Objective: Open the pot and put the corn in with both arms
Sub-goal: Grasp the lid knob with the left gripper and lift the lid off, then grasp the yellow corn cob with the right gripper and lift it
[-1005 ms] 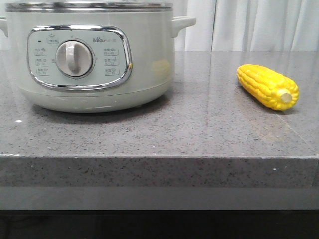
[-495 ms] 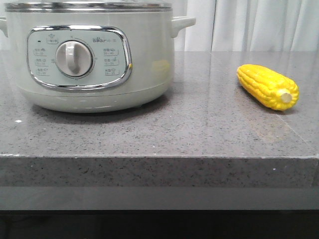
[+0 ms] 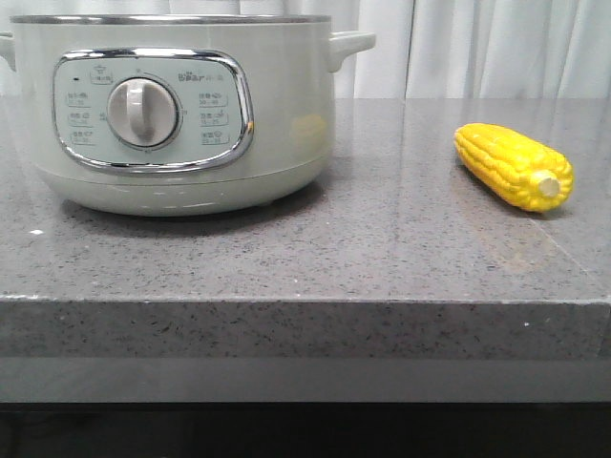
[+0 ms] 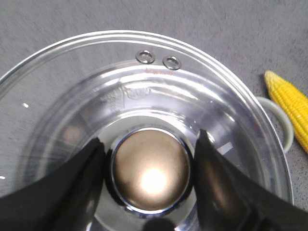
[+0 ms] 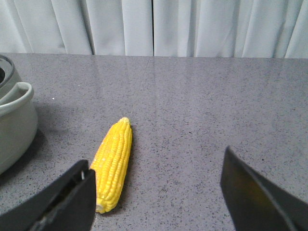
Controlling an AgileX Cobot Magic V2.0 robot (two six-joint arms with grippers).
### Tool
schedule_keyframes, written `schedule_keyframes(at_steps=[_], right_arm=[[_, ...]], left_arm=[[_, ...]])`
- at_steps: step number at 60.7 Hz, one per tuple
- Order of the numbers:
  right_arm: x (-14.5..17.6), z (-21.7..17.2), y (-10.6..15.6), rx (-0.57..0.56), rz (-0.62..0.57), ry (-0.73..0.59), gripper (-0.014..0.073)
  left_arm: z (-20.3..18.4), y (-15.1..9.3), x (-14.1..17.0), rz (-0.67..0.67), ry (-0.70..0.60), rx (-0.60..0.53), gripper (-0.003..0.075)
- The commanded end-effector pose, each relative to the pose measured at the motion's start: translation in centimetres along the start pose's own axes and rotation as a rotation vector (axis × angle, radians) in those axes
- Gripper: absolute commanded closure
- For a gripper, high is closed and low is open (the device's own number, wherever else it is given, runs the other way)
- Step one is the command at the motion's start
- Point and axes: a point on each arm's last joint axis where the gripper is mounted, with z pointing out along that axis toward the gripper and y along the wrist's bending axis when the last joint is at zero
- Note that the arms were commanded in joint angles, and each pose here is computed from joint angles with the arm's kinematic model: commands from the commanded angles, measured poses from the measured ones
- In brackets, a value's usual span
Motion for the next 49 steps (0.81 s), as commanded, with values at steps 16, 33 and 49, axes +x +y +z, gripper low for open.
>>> schedule_keyframes(at_steps=[16, 33, 49], right_arm=[[-1.2, 1.6, -0.2, 0.017, -0.005, -0.02, 0.0039], [-1.2, 6.8, -0.3, 0.018, 0.009, 0.199, 0.0039], [-2.2, 13.6, -0.3, 0.011, 0.084, 0.335, 0.0039]], left_arm=[[-11.5, -1.8, 3.5, 0.029, -0.288, -0.003, 0.0457], [-15.3, -2.6, 12.5, 0.016, -0.32, -0.008, 0.0457], [-19.7, -3.6, 20.6, 0.028, -0.444, -0.011, 0.0457]])
